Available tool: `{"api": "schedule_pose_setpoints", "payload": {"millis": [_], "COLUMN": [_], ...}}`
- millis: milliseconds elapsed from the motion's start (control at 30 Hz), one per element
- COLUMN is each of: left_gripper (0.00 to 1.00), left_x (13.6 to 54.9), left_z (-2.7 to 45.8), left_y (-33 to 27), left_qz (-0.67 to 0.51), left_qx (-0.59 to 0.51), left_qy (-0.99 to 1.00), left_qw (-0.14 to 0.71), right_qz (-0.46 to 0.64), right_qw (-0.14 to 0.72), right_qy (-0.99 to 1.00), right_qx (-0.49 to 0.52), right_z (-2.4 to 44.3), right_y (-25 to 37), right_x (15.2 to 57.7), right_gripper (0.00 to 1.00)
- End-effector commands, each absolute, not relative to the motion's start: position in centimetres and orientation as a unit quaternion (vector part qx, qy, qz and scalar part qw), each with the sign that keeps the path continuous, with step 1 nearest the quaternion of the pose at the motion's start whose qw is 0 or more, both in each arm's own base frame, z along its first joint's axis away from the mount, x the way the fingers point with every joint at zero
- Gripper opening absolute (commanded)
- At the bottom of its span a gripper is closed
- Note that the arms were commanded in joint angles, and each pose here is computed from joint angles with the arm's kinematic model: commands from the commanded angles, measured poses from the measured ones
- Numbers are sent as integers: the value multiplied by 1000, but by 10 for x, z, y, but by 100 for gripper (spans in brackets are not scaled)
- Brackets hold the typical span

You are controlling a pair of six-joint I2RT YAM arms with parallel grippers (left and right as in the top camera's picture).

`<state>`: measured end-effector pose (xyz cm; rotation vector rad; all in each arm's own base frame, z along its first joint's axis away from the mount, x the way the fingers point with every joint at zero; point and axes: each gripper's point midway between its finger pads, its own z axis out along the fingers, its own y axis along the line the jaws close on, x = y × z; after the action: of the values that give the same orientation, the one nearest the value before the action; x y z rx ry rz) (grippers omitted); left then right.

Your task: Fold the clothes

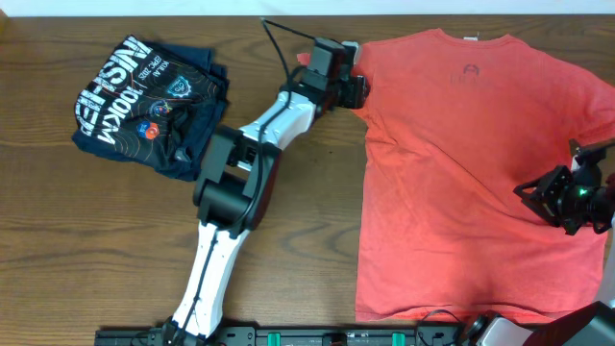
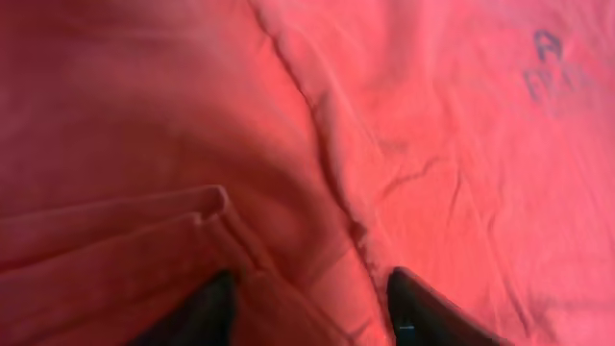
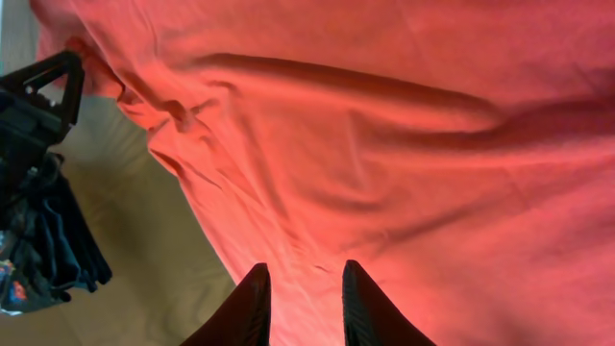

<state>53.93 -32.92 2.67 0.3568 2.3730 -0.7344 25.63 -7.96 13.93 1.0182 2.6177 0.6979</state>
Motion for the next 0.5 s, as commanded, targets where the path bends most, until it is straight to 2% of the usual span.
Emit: {"api": "schedule_pose_setpoints", "payload": {"millis": [0,267,467], "left_gripper": [37,6,6], "left_x": [544,534,516], "left_z": [18,-19,-43], "left_y": [-325,-265,-171], "left_qz": [-236,-111,31], "left_qx": [116,94,41], "left_qy": [910,952,980], "left_qw": [321,269,192], "right_qz": [233,235,234], "right_qw": [131,120,116], "right_qy": [907,909,910], "right_qx": [327,322,323], "right_z": [144,144,143], "right_y": [-76,-72,-72], "right_x": [257,251,250], "right_gripper": [22,20,20]}}
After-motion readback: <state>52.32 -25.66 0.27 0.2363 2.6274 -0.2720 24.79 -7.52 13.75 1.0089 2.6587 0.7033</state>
